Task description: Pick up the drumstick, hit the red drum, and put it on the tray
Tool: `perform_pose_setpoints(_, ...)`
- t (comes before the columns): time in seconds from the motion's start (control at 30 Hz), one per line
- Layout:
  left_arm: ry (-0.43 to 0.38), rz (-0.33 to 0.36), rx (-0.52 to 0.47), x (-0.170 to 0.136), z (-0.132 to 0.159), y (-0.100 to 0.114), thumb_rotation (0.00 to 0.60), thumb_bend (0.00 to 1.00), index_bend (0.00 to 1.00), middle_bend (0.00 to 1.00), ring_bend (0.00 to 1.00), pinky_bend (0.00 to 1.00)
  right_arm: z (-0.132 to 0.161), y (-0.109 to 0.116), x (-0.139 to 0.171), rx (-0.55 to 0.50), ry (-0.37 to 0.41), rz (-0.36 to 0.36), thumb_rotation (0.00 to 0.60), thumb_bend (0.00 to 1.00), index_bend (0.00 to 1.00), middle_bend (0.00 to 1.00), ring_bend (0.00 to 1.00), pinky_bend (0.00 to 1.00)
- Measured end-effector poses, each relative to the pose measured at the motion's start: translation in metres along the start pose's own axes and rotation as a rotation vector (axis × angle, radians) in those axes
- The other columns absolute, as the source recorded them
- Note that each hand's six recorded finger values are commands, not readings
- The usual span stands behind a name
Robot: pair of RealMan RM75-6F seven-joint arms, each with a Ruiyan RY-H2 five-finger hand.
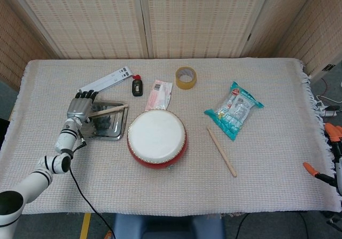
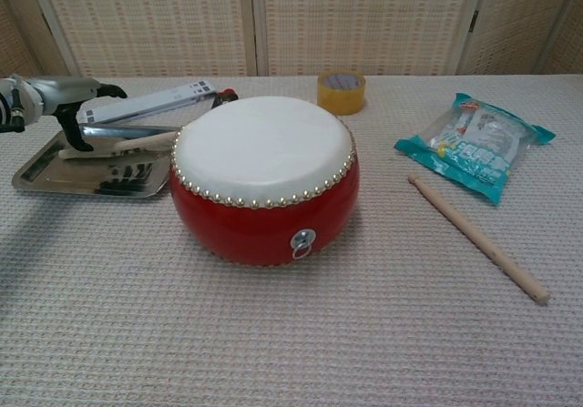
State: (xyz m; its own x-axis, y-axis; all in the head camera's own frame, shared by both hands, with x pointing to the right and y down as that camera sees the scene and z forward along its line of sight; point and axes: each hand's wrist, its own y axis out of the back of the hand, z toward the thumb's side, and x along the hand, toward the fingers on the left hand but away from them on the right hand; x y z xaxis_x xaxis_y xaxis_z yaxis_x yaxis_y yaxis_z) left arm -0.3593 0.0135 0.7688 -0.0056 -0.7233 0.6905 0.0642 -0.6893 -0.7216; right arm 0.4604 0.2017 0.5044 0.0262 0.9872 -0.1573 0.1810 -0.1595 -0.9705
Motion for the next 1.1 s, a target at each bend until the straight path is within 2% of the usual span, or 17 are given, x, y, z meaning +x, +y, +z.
perform_pose_setpoints(0.1,0.006,0.027,-0.041,-0.002,-0.003,0.007,0.6,0.23,0.01,0.01,0.0,0.03,0.0,0.001,0.0,0.001,-0.001,-0.001,0.6,0.05,0.03,0.09,0.0,0.15)
perform_pose_setpoints(0.3,0.007,0.105,-0.197,-0.015,-0.013,0.027,0.6,0.26,0.07,0.05,0.0,0.05,-0.002,0.001,-0.001,-0.029,-0.005,0.026,0.6,0.05,0.03,0.09,0.0,0.15)
perform_pose_setpoints(0.4,0.0,0.166,-0.244,-0.029,-0.02,0.039,0.6,0.3,0.1,0.07,0.0,0.06,-0.004,0.0,-0.003,-0.038,-0.004,0.047,0.6,0.05,0.06,0.09,0.0,0.15)
perform_pose_setpoints(0.57,-0.015,0.254,-0.302,-0.069,-0.03,0.047,0.6,0.31,0.15,0.09,0.0,0.07,-0.008,-0.002,-0.005,-0.068,-0.005,0.099,0.6,0.05,0.11,0.09,0.0,0.15)
perform_pose_setpoints(0.73,0.018,0.317,-0.327,-0.127,-0.05,0.039,0.6,0.31,0.16,0.1,0.0,0.07,-0.013,-0.006,-0.005,-0.119,-0.014,0.133,0.6,0.05,0.11,0.09,0.0,0.12)
perform_pose_setpoints(0.93,0.086,0.335,-0.295,-0.196,-0.076,0.013,0.6,0.31,0.16,0.1,0.0,0.06,-0.017,-0.016,0.003,-0.139,-0.032,0.163,0.6,0.05,0.09,0.09,0.0,0.11)
perform_pose_setpoints(1.1,0.093,0.352,-0.266,-0.237,-0.079,0.001,0.6,0.31,0.16,0.1,0.0,0.06,-0.018,-0.022,0.011,-0.132,-0.051,0.173,0.6,0.05,0.07,0.09,0.0,0.1)
